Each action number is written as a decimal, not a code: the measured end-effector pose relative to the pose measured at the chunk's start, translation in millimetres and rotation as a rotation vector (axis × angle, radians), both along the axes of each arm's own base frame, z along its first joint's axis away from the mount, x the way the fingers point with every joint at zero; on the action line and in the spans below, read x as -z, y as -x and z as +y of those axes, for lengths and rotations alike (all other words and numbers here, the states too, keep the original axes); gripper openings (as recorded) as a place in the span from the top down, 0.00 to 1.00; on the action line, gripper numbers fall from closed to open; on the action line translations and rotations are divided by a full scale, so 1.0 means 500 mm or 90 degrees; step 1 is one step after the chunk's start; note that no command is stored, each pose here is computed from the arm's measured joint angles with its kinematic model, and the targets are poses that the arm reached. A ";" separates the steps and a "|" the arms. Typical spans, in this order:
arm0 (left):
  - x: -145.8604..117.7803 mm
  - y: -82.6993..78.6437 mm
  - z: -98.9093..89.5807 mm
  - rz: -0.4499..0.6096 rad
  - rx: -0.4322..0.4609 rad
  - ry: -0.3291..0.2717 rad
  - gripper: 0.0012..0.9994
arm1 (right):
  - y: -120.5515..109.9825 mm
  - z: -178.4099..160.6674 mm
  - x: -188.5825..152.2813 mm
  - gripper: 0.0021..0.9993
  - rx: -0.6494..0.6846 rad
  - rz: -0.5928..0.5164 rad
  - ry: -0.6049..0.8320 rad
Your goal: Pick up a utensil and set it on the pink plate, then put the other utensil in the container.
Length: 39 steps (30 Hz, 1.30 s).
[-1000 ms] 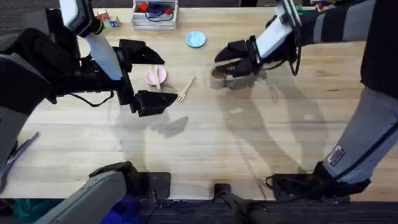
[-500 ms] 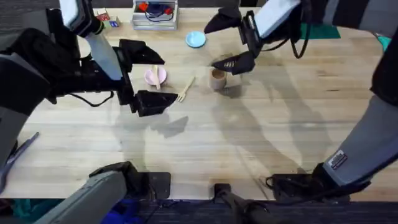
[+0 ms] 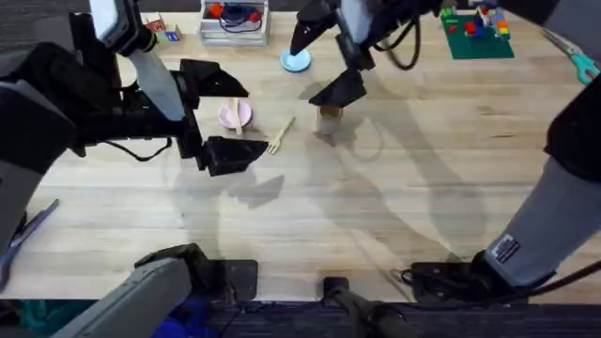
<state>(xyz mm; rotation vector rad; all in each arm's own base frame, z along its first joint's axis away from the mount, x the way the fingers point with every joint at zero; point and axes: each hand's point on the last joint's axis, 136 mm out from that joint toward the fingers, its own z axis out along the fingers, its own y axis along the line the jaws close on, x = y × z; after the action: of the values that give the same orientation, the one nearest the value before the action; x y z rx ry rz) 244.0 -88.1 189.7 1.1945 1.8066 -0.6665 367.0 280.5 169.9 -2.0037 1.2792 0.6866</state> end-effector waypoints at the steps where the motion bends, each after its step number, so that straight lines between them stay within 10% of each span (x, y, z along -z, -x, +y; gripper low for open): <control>1: 0.000 0.000 0.000 0.000 0.000 0.000 0.01 | -0.002 0.000 0.009 0.01 0.002 -0.015 0.031; 11: 0.000 0.000 0.000 0.000 0.000 0.000 0.01 | 0.036 -0.026 0.071 0.00 -0.006 -0.022 0.210; 39: 0.000 0.000 0.000 0.000 0.000 0.000 0.01 | 0.040 0.052 0.117 0.01 -0.058 -0.036 0.230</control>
<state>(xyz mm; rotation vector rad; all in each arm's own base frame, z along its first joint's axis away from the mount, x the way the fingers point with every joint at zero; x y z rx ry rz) 244.0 -88.1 189.7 1.1945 1.8065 -0.6664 347.2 306.7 111.2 -2.3651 1.3600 0.4593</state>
